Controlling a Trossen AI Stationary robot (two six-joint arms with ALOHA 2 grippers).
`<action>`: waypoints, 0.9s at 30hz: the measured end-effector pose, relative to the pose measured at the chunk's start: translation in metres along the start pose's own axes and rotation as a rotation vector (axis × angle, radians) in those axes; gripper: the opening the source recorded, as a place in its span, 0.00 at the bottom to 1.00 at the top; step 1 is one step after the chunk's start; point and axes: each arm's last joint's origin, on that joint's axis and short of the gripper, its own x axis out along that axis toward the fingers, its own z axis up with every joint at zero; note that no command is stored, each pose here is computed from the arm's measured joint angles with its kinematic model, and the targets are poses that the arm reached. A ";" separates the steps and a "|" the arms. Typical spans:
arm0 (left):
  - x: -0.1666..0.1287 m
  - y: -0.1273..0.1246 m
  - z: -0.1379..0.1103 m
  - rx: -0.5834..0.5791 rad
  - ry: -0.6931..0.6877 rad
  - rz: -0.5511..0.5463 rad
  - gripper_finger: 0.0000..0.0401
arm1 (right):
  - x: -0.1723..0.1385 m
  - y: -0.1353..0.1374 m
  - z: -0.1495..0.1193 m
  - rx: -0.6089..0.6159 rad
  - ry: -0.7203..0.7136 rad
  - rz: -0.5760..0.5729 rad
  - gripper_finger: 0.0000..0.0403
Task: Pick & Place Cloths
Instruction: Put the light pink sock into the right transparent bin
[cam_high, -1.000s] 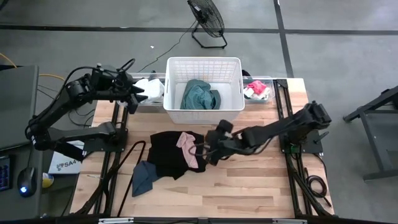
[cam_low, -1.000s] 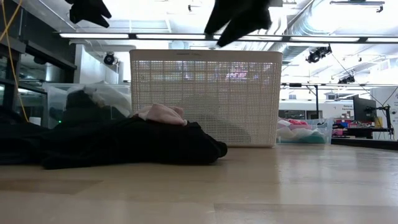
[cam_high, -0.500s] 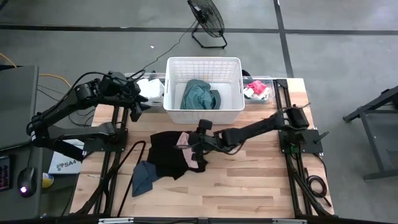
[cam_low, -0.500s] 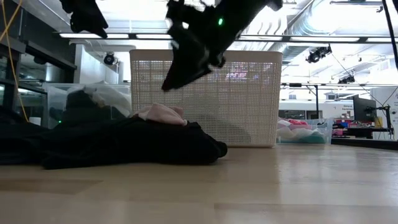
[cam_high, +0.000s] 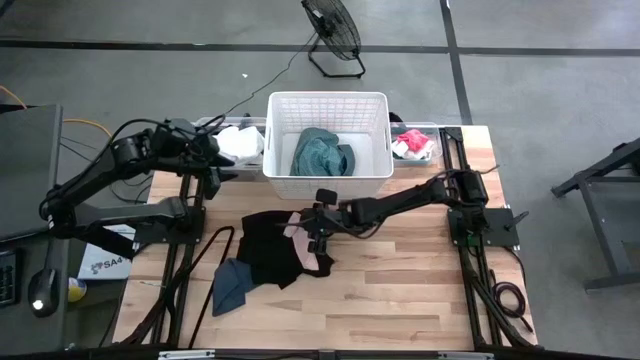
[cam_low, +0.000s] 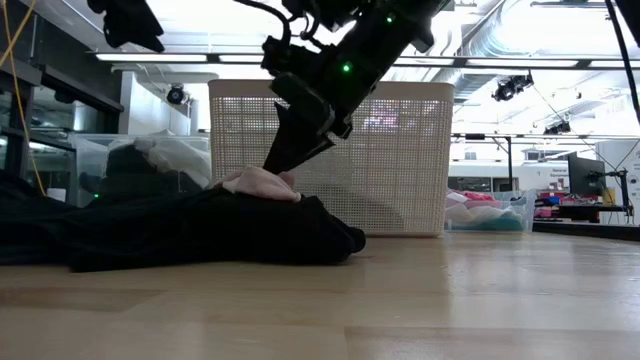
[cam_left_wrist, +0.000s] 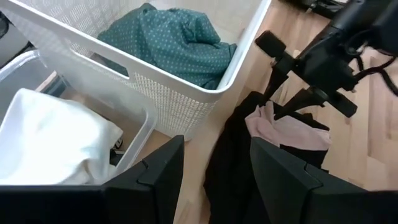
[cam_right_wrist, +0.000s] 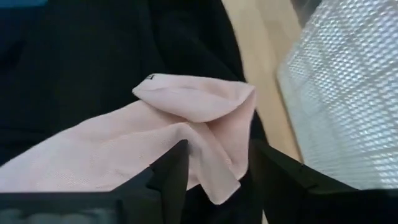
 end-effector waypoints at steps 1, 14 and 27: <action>-0.001 0.000 0.000 0.006 -0.003 0.000 0.45 | 0.001 -0.001 -0.001 -0.001 0.009 0.020 0.36; -0.006 0.000 -0.004 0.021 -0.005 0.000 0.45 | 0.003 0.000 -0.004 0.034 0.042 0.071 0.05; -0.006 0.000 -0.004 0.028 -0.006 0.000 0.45 | -0.082 -0.010 0.028 0.362 -0.053 0.118 0.01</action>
